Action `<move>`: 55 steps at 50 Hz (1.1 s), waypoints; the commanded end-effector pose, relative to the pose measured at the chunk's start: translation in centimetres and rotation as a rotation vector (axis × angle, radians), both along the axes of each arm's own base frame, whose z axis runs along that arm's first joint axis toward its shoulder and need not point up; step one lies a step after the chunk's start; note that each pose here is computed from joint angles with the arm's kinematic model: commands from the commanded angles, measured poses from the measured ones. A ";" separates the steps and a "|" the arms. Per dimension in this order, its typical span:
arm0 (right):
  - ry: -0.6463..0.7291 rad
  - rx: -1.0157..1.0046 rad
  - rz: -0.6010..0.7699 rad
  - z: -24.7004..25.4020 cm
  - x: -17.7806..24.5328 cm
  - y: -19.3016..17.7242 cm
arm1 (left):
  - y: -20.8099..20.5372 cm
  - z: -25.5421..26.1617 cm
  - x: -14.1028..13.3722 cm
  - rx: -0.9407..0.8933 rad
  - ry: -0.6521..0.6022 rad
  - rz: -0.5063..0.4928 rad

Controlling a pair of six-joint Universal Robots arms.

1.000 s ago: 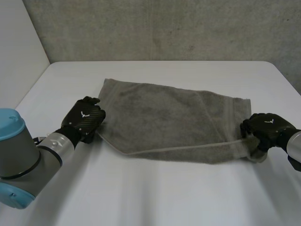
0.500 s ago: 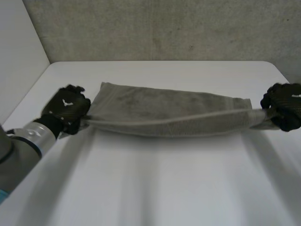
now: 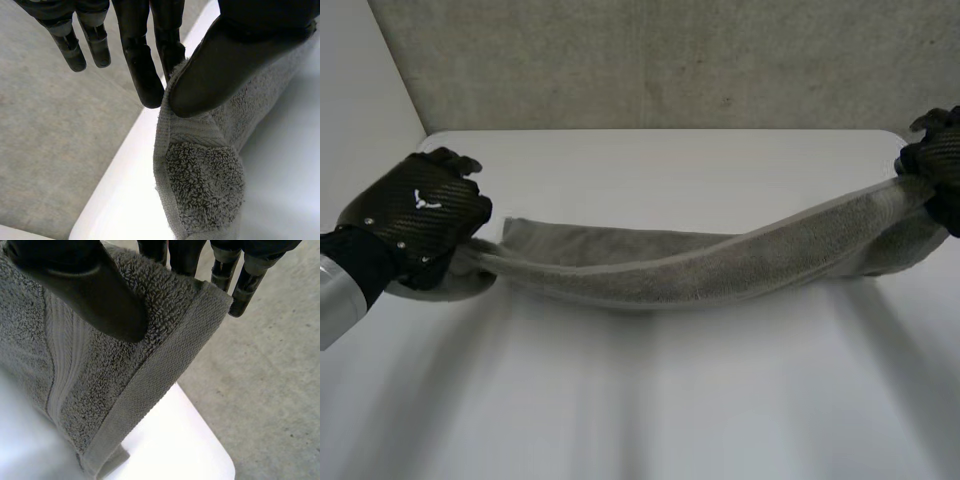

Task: Fold the towel.

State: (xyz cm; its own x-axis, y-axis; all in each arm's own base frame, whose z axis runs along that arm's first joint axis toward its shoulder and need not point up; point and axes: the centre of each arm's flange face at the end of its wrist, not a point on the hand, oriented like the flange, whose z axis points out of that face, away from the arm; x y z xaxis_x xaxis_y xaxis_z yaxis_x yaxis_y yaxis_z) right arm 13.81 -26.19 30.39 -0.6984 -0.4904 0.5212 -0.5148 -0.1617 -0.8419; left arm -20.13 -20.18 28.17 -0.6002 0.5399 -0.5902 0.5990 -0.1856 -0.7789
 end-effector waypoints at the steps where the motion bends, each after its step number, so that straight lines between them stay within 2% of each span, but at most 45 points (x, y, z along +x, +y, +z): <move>1: 0.026 0.086 0.014 -2.9 -0.1 -2.0 | -3.0 -3.0 -0.8 0.118 -0.030 -0.015; 6: 0.037 0.186 0.022 -5.9 1.2 -4.3 | -5.3 -5.2 -2.2 0.185 -0.042 -0.048; 8: 0.050 0.200 0.008 -6.6 1.5 -4.8 | -7.0 -6.6 -3.7 0.208 -0.053 -0.078; 17: 0.070 0.188 -0.044 -9.4 2.7 -7.6 | -12.3 -8.9 -5.6 0.182 -0.064 -0.101; 22: 0.022 0.185 -0.091 -11.3 3.7 -9.1 | -14.7 -10.0 -6.5 0.126 -0.055 -0.108; 27: -0.022 0.125 -0.165 -12.0 3.7 -10.9 | -17.1 -10.9 -8.0 -0.043 -0.026 -0.122; 34: -0.031 0.084 -0.201 -12.7 3.8 -12.1 | -18.0 -11.9 -9.1 -0.126 -0.011 -0.140; 55: -0.018 0.098 -0.209 -15.7 4.5 -14.1 | -18.9 -16.1 -9.4 -0.114 -0.044 -0.147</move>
State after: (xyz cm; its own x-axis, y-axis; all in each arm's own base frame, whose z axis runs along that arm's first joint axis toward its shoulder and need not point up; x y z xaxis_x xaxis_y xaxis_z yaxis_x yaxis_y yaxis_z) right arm 18.22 -39.70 15.48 -0.7997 -0.3805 0.4644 -0.5118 0.0277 -0.8587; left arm -29.46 -38.79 12.95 -0.5028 0.5622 -0.6566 0.5816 -0.3420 -0.7381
